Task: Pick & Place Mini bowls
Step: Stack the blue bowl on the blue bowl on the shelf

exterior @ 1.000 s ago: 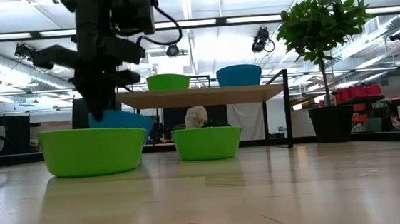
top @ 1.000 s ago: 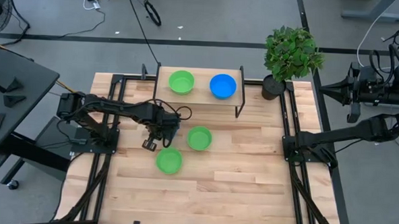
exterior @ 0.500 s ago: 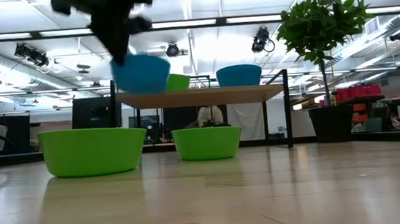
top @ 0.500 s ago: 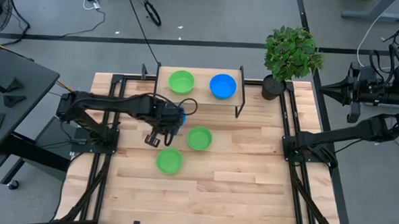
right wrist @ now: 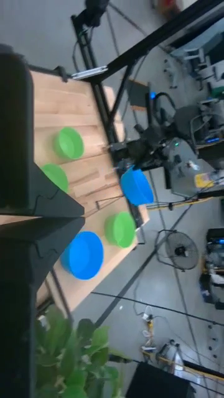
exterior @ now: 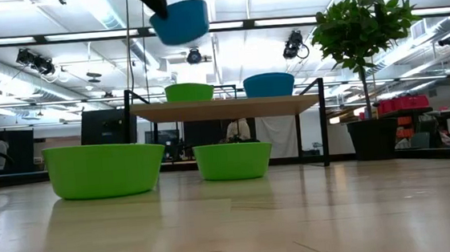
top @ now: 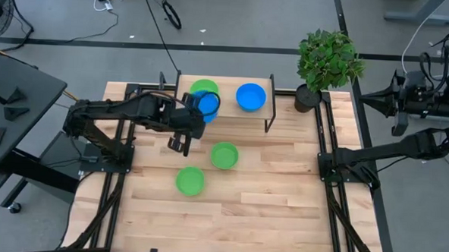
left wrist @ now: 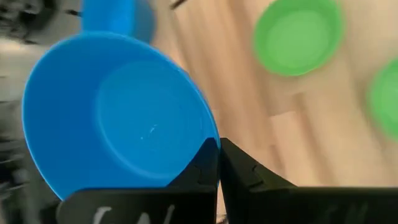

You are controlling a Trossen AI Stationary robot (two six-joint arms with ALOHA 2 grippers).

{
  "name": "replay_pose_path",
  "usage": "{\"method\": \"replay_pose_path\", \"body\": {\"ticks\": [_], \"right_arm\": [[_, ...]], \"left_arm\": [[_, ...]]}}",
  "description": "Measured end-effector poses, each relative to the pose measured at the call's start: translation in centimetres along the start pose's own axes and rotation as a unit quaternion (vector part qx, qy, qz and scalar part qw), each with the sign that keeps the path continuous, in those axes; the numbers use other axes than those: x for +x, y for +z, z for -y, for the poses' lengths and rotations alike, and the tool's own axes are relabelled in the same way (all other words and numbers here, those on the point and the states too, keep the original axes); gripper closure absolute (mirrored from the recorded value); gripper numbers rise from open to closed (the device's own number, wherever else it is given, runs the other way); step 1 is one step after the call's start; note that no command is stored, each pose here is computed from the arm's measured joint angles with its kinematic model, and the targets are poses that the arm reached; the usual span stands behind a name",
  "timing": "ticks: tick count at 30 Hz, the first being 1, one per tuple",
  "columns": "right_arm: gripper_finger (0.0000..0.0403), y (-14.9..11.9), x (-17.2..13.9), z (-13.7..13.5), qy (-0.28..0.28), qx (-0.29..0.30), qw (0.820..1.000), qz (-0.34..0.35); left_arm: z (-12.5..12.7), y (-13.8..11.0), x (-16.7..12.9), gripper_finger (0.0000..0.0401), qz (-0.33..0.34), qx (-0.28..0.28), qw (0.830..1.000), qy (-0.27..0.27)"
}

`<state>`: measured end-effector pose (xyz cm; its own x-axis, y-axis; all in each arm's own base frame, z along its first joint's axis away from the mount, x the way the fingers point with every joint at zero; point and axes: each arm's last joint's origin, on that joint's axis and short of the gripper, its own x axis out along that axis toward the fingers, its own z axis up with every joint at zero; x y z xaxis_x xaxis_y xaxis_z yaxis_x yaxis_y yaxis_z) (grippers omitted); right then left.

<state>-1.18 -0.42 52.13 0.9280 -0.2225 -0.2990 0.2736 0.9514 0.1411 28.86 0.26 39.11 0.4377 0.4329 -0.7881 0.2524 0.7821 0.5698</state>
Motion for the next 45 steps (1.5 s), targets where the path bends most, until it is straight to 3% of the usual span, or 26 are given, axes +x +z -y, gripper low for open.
{"method": "replay_pose_path", "body": {"ticks": [7,17,24,30,33,40,45], "right_arm": [[0.0395,1.2,1.0,-0.4,0.006,0.005,1.0,0.027],[0.0395,2.7,5.2,-1.4,-0.009,-0.002,1.0,0.001],[0.0395,3.4,8.1,-1.6,-0.095,-0.032,0.995,-0.017],[0.0395,3.8,10.1,-1.6,-0.169,-0.059,0.983,-0.028],[0.0395,4.1,10.8,-1.6,-0.196,-0.062,0.978,-0.022],[0.0395,5.1,12.9,-1.8,-0.28,-0.057,0.958,0.012],[0.0395,5.6,14.9,-2.0,-0.336,-0.067,0.939,0.02]], "left_arm": [[-1.6,-0.1,-0.2,0.0398,-0.015,0.059,0.996,0.071],[-4.2,-0.8,0.5,0.0398,-0.072,0.114,0.978,0.159],[-6.6,-0.2,0.5,0.0398,-0.055,0.136,0.961,0.232],[-7.9,-0.3,0.9,0.0398,-0.06,0.152,0.953,0.256],[-8.1,-0.3,1.8,0.0398,-0.091,0.174,0.947,0.256],[-8.4,0.7,5.4,0.0398,-0.197,0.239,0.914,0.261],[-8.6,1.5,7.9,0.0398,-0.226,0.269,0.901,0.253]]}}
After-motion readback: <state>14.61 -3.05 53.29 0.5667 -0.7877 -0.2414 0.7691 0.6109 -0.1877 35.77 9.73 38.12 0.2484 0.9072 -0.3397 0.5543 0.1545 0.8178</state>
